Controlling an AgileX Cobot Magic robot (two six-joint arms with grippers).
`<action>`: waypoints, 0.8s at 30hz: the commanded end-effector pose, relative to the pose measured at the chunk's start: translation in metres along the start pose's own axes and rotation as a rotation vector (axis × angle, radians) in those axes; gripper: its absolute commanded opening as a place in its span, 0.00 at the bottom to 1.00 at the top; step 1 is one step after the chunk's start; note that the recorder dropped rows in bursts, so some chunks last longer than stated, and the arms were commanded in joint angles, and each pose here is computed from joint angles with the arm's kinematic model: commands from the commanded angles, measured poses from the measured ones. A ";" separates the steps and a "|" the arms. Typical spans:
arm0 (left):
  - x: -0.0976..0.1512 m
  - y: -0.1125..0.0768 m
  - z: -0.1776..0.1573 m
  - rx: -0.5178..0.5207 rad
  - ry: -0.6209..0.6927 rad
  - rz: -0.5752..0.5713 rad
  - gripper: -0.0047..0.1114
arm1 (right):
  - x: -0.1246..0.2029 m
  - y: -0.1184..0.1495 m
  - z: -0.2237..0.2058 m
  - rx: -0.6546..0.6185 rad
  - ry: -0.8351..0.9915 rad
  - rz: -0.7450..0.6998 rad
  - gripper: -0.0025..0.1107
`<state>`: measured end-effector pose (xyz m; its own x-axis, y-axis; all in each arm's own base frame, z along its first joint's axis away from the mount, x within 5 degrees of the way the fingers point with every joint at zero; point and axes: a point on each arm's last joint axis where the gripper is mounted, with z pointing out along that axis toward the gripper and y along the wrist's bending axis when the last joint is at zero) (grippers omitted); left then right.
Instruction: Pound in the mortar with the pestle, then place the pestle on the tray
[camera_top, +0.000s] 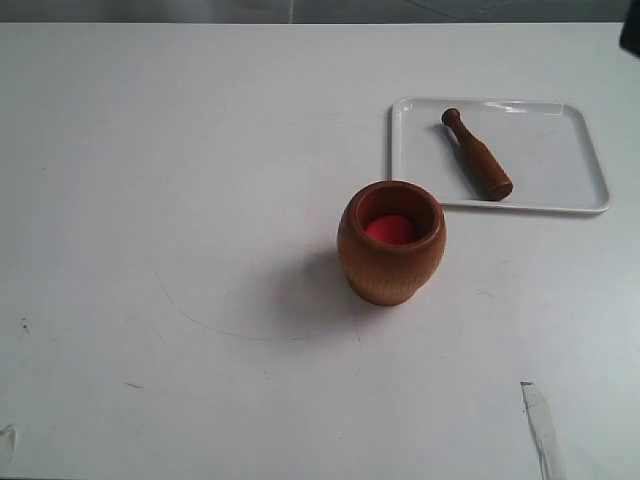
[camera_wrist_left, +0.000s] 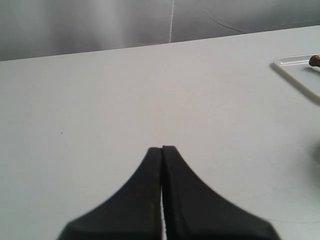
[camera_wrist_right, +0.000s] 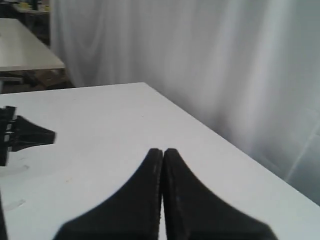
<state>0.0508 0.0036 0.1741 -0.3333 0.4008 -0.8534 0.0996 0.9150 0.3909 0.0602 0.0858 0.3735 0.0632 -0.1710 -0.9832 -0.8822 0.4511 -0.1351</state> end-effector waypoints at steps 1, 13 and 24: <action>0.000 -0.001 0.000 0.008 -0.007 -0.012 0.04 | -0.001 0.022 -0.013 -0.109 -0.010 -0.028 0.02; 0.000 -0.001 0.000 0.008 -0.007 -0.012 0.04 | 0.001 0.030 -0.018 -0.151 0.001 -0.054 0.02; 0.000 -0.001 0.000 0.008 -0.007 -0.012 0.04 | 0.007 0.016 -0.015 -0.003 0.012 -0.023 0.02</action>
<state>0.0508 0.0036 0.1741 -0.3333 0.4008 -0.8534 0.0996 0.9150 0.3909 0.0305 0.0822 0.3709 0.0859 -0.1969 -0.9766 -0.9237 0.3516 -0.1522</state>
